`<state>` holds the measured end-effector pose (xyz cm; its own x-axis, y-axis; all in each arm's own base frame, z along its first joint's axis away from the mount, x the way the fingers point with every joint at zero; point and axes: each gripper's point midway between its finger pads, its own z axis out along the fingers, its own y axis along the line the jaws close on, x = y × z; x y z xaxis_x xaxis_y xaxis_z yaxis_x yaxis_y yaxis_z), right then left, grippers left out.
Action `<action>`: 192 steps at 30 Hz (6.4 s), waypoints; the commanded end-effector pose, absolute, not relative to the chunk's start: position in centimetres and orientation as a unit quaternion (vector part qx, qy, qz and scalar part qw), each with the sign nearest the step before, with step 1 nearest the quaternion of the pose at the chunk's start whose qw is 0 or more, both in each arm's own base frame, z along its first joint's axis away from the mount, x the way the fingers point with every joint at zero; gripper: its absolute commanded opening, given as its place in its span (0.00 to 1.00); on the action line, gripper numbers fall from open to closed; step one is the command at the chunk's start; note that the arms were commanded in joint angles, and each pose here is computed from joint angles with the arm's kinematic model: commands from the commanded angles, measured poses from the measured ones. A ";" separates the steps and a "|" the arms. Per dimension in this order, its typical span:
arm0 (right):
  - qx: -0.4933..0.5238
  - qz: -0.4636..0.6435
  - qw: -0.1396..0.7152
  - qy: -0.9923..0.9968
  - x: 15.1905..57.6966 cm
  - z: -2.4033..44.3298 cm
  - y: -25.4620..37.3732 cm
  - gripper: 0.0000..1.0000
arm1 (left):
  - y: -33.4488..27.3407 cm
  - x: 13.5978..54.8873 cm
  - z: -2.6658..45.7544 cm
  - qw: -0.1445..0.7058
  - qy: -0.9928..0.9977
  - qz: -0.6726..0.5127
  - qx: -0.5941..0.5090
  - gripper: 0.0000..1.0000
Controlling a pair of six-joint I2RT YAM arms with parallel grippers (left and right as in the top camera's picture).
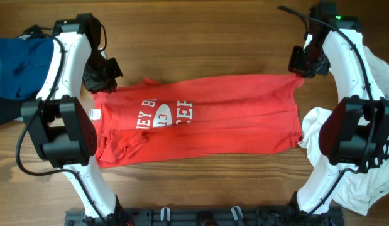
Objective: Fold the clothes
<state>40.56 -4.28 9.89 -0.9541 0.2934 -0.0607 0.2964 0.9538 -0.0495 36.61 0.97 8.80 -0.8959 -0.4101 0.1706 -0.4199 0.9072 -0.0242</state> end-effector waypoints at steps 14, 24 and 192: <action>0.126 -0.097 -0.098 0.982 33.5 10.4 -6.2 0.05 | 1.6 32.3 10.3 0.156 -0.964 -0.010 0.214 0.04; 0.142 -0.101 -0.134 0.976 31.6 9.6 -6.8 0.06 | 1.7 29.7 10.4 0.207 -0.955 -0.025 0.212 0.04; 0.109 0.175 -0.023 0.978 27.3 -1.4 -5.5 0.54 | -14.2 26.8 -0.4 0.002 -0.997 0.009 0.075 0.11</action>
